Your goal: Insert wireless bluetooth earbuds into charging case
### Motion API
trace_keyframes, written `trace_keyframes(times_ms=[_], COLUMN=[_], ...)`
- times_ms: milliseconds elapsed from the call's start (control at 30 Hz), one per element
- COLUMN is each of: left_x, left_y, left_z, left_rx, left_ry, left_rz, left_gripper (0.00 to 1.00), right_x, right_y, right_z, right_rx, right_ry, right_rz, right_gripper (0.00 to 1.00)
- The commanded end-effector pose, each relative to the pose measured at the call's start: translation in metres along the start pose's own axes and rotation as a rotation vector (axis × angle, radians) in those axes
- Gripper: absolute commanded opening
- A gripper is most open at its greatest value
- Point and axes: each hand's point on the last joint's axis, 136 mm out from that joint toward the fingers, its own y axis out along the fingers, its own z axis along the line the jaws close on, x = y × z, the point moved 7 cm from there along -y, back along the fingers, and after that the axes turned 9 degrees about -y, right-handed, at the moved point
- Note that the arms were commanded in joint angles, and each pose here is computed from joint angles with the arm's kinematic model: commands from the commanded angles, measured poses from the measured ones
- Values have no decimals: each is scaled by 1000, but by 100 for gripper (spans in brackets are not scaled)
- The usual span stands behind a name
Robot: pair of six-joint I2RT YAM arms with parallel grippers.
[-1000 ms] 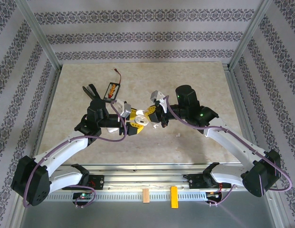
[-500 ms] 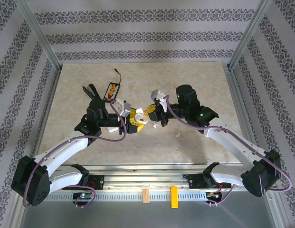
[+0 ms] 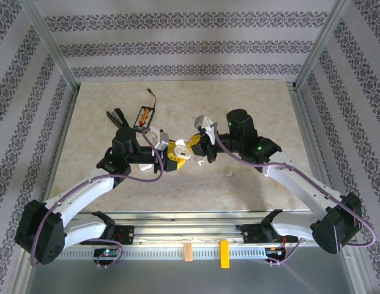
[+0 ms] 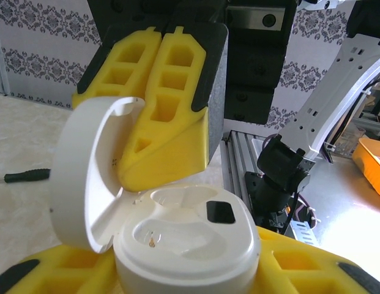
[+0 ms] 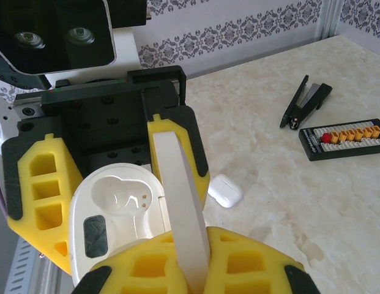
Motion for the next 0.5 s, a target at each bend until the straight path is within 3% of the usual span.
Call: trace_keyframes(times_ms=[0,433,467], left_x=[8,6,5], left_y=[3,3,3], left_z=[-4,-4,-4], left_rx=[-28,-33,-32], left_ry=[44,49,49], left_rz=[-22,-17,-17], left_gripper=[46,27,27], right_x=[10,11,11], right_y=[-5,-5,-6], right_z=[7,5,6], right_rx=[17,12,11], right_ry=[-36,-37,-37], right_rz=[-34,-34,-34], right_gripper=[0,0,6])
